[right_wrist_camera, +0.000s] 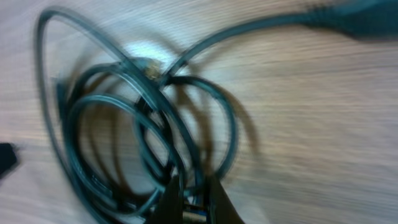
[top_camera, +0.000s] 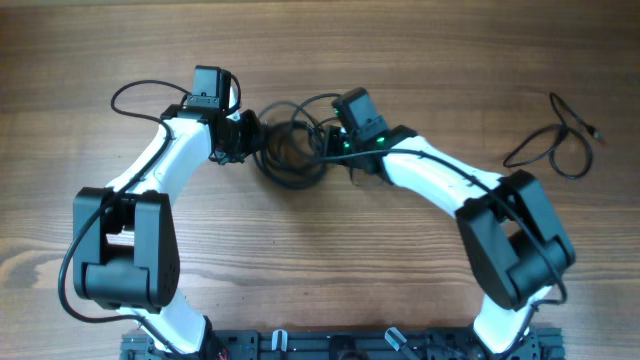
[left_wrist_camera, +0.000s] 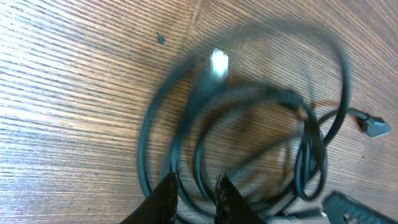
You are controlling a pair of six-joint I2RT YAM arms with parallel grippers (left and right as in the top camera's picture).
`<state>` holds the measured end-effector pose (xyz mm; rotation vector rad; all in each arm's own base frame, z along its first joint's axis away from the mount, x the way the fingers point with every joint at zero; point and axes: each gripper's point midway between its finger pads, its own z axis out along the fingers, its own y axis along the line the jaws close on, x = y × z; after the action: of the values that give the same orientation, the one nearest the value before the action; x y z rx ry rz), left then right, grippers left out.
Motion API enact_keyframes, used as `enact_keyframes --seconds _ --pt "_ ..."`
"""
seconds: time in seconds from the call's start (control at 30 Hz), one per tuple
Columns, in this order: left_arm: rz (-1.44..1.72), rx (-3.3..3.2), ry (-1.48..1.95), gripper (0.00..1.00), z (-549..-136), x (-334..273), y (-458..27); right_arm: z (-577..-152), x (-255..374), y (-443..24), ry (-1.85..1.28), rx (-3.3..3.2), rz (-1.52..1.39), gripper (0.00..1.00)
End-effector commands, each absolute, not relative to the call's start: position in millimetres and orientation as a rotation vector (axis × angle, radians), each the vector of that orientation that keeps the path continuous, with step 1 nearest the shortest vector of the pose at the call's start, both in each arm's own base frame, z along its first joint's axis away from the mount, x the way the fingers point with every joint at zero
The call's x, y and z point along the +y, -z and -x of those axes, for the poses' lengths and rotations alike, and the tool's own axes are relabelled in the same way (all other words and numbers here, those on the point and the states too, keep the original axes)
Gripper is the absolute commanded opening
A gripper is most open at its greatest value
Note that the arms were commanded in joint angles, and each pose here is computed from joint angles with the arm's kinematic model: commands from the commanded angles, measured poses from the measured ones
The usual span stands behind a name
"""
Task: Untangle cables
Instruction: 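Move the right gripper left toward the bundle beside the left gripper, then lower the right gripper into the bundle and grasp a cable loop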
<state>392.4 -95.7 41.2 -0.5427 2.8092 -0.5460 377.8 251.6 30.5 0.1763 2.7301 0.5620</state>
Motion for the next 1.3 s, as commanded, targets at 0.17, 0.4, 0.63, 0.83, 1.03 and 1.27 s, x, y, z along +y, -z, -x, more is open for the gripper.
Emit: enact_keyframes --seconds 0.17,0.4,0.63,0.83,1.03,1.27 --pt "0.526 2.783 0.539 0.23 -398.5 -95.2 -49.3 -340.8 239.8 -64.8 -0.811 2.849 0.028 0.04" --pt "0.526 2.783 0.539 0.24 -398.6 -95.2 -49.4 -334.2 228.0 -86.7 -0.770 2.942 -0.040 0.11" --pt "0.527 2.783 0.539 0.24 -398.5 -95.2 -49.4 -362.3 228.3 -93.6 -0.699 2.817 0.047 0.33" --pt "0.527 2.783 0.539 0.24 -398.5 -95.2 -49.4 -365.3 244.6 -82.2 -0.714 2.805 0.091 0.34" --pt "0.527 2.784 0.539 0.25 -398.4 -95.2 -49.4 -362.9 263.5 -58.4 -0.659 2.815 0.159 0.34" --pt "0.527 2.784 0.539 0.27 -398.4 -95.2 -49.4 -368.7 243.9 -27.7 -0.450 2.852 0.122 0.33"
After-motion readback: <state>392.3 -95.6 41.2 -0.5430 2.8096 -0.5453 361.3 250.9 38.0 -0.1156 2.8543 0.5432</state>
